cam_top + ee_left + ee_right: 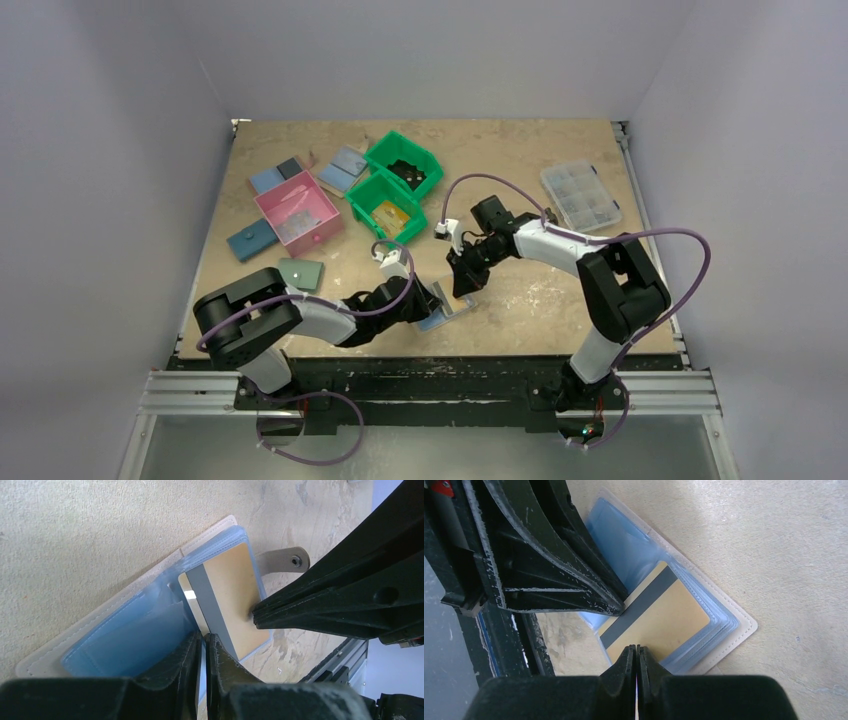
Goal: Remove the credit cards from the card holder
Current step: Remove the credit card from the card holder.
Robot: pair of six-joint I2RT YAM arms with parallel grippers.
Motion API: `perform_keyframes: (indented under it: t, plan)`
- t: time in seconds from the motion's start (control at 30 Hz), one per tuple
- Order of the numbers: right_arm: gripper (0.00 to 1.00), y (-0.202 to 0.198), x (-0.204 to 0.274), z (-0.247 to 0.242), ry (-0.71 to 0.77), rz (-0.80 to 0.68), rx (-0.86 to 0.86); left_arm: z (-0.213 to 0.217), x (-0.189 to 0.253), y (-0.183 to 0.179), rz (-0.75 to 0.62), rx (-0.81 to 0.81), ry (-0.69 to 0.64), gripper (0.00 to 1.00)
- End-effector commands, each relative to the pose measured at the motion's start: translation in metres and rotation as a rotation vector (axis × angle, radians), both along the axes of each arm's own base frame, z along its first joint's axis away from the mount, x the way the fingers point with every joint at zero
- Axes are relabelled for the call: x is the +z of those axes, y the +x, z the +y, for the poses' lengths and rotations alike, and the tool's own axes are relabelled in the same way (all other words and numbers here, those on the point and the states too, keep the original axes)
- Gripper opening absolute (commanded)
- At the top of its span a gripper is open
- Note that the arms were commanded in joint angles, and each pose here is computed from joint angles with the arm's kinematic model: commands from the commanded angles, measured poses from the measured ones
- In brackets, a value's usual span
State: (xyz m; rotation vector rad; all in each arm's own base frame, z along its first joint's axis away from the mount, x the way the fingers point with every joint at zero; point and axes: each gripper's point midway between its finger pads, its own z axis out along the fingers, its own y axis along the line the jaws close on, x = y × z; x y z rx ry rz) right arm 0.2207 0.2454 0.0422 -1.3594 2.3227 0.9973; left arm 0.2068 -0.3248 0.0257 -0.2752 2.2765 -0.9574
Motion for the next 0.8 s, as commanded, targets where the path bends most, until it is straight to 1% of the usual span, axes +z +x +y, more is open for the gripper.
perform_keyframes:
  t: [0.0, 0.07, 0.2, 0.4, 0.53, 0.67, 0.7, 0.77]
  plan:
    - [0.08, 0.009, 0.013, 0.011, 0.039, -0.032, 0.003, 0.004, -0.002, 0.0, 0.01, 0.004, -0.003, 0.12]
    - [0.08, 0.013, 0.008, 0.008, 0.015, -0.042, -0.019, 0.003, 0.008, 0.001, -0.008, -0.002, -0.049, 0.15]
    - [0.08, 0.013, -0.005, 0.001, -0.044, -0.026, -0.028, 0.008, 0.015, 0.0, -0.013, -0.006, -0.134, 0.24]
    - [0.08, 0.006, -0.011, 0.003, -0.063, -0.002, -0.007, 0.006, 0.005, -0.001, 0.047, -0.014, -0.183, 0.28]
    - [0.08, 0.003, -0.014, 0.003, -0.076, 0.008, 0.008, 0.002, 0.003, -0.001, 0.066, -0.023, -0.231, 0.28]
    - [0.07, 0.001, -0.016, 0.003, -0.085, 0.014, 0.015, 0.007, -0.002, 0.0, 0.076, -0.004, -0.233, 0.26]
    - [0.07, 0.002, -0.017, 0.003, -0.09, 0.01, 0.013, 0.009, -0.003, 0.001, 0.077, 0.003, -0.233, 0.25]
    - [0.07, 0.004, -0.017, 0.002, -0.095, 0.004, 0.01, 0.014, -0.006, 0.001, 0.081, 0.02, -0.223, 0.17]
